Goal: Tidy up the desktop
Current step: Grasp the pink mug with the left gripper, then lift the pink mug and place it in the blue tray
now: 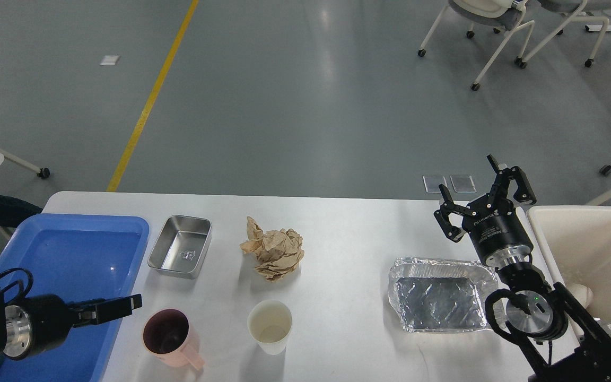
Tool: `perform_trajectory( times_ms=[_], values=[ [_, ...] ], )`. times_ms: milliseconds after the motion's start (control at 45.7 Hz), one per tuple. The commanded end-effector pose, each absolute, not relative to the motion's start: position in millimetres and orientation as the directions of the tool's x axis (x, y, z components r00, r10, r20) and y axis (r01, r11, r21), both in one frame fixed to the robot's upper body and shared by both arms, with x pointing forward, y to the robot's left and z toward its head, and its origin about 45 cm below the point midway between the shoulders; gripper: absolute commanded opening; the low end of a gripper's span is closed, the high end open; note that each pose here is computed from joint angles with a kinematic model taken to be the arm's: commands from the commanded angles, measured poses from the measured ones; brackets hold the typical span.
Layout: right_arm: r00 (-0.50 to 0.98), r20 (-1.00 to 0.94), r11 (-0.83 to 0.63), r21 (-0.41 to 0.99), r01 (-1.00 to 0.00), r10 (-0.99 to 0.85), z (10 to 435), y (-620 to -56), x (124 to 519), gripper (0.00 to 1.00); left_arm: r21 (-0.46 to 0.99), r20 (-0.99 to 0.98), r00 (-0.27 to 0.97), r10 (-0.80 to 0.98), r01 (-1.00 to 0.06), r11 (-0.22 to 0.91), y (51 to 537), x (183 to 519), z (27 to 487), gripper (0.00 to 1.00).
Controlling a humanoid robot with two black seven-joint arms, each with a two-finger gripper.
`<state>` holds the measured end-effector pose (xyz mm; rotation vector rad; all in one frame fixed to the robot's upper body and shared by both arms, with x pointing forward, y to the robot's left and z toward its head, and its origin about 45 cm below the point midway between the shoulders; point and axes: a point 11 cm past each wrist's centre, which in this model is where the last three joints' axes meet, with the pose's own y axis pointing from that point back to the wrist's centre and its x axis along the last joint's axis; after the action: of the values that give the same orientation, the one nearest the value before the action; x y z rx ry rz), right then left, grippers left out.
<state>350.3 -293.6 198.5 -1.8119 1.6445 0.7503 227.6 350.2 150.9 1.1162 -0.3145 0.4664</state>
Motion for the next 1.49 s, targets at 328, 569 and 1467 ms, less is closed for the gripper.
perform_trajectory(
  times_ms=[328,569,1467],
  values=[
    [0.086,-0.731,-0.073,-0.049,-0.996,-0.676,200.5,-296.7,350.7,1.00,0.832,0.434,0.898,0.075,-0.431,0.348,345.2,208.4,113.8,0.91],
    [0.088,-0.727,-0.071,-0.054,-0.996,-0.681,202.5,-299.7,350.5,1.00,0.823,0.434,0.897,0.082,-0.432,0.369,331.2,214.8,100.9,0.81],
    [0.092,-0.733,-0.071,-0.059,-0.996,-0.675,203.4,-297.1,350.5,1.00,0.840,0.405,0.914,0.035,-0.387,0.380,358.2,233.4,136.4,0.00]
  ],
)
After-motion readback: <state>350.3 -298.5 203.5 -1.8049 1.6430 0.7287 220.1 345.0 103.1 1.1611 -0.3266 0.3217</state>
